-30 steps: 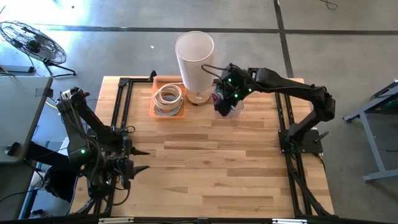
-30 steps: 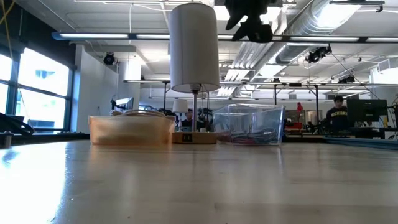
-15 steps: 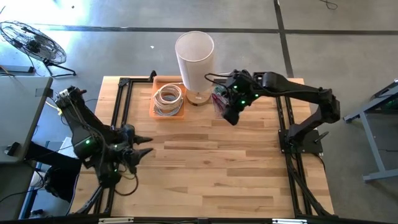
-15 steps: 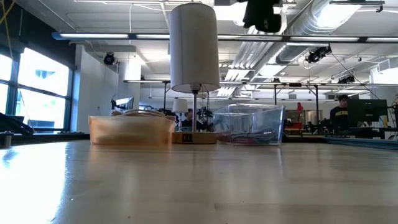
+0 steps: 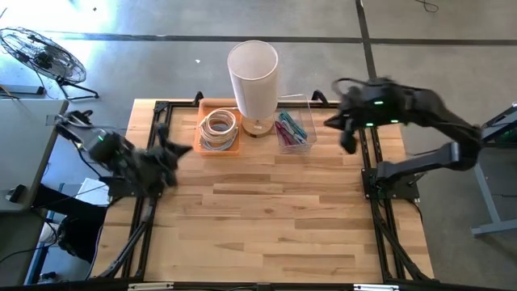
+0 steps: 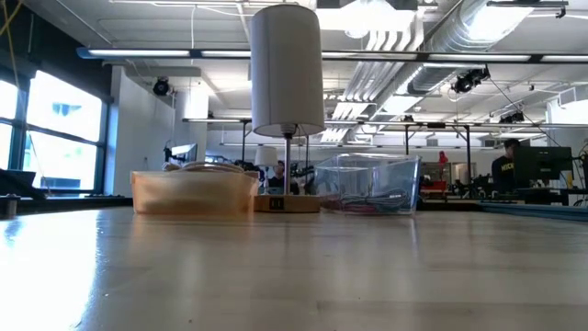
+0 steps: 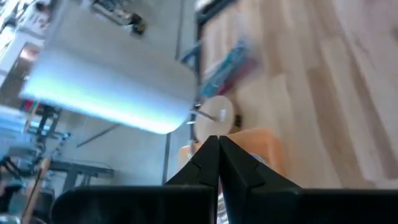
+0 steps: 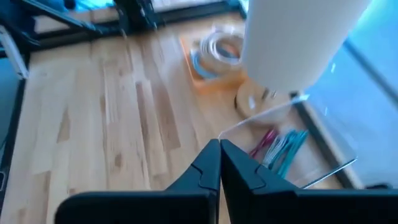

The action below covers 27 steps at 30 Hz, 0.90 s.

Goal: Pick & Place USB Port
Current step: Return to Home Position

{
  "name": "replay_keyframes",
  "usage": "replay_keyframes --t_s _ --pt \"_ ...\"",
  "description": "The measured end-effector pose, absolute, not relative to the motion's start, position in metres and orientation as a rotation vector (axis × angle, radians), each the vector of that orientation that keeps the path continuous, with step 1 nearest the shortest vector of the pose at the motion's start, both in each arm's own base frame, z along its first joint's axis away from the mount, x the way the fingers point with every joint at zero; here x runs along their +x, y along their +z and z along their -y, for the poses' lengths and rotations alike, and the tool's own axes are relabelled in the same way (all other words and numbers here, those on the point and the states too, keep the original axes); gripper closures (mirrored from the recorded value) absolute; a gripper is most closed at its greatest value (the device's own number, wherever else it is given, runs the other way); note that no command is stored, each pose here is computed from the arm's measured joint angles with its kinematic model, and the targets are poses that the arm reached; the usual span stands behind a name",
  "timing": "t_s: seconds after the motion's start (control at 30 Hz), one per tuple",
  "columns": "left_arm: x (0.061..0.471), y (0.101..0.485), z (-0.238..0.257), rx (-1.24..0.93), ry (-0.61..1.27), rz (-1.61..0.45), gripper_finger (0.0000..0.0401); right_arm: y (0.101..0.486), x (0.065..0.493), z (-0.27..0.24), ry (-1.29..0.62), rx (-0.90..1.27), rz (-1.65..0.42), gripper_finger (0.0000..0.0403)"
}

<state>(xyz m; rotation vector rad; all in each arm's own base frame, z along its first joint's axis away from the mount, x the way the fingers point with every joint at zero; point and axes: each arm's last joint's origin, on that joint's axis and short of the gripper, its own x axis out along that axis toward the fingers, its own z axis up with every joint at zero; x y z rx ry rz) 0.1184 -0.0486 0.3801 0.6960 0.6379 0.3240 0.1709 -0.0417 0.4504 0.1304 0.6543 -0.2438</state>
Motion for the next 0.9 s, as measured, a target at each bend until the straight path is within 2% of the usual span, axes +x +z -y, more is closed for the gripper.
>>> replay_keyframes --t_s 0.3,0.5,0.63,0.9 --pt "0.047 0.403 0.0 0.458 0.378 -0.398 0.04 0.477 0.075 0.016 -0.123 -0.039 -0.428 0.0402" --pt "0.036 0.394 -0.008 0.479 0.473 -0.366 0.0401 0.474 0.015 0.001 -0.118 -0.09 -0.334 0.0403" --pt "0.04 0.37 -0.006 0.516 0.487 -0.402 0.0401 0.456 -0.018 -0.007 -0.123 -0.096 -0.279 0.0403" --pt "0.042 0.318 -0.004 0.39 0.437 -0.297 0.0401 0.393 -0.054 -0.016 -0.141 -0.04 -0.19 0.0403"
